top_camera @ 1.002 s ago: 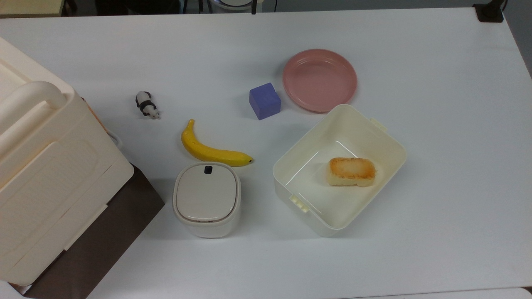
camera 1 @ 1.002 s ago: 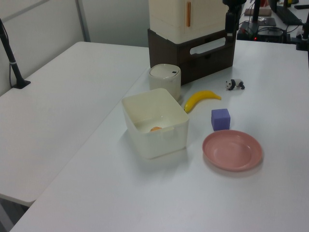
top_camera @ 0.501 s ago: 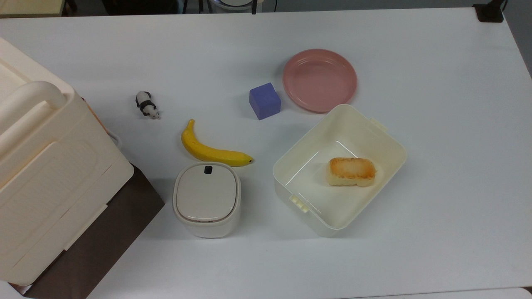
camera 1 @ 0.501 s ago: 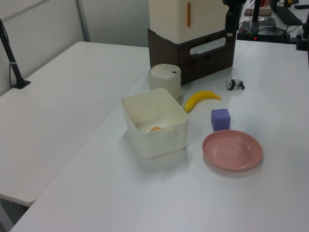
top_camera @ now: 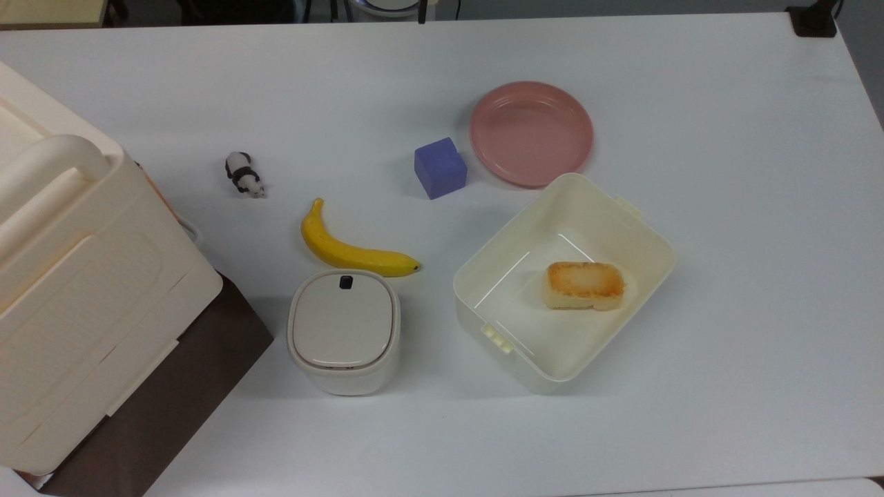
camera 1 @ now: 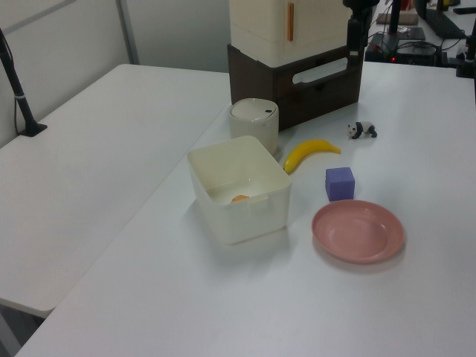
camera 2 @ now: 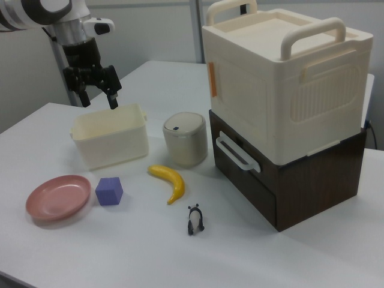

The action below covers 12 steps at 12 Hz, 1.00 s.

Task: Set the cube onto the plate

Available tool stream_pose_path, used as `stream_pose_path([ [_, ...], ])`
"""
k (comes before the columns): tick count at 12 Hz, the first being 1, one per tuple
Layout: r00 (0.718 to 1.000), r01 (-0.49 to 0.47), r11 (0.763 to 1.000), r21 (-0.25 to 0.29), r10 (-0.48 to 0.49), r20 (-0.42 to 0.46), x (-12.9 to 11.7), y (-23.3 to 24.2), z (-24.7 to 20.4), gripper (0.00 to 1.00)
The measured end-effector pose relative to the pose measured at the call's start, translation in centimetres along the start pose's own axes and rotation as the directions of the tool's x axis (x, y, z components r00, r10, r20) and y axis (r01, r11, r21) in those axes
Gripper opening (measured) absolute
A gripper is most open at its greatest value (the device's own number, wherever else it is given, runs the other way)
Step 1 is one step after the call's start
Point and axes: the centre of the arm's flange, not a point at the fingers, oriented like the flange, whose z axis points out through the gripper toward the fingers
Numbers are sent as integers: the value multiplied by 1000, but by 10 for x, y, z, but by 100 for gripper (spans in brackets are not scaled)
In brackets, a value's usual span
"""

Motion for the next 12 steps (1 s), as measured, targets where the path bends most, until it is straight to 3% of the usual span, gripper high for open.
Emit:
stream_pose_path([
  [2, 1000, -3, 1000, 0, 3, 0, 0, 0, 0, 100],
  [6, 987, -160, 987, 4, 160, -2, 0, -2, -1, 100],
  [12, 983, -184, 983, 7, 184, -11, 1, -2, -3, 100],
])
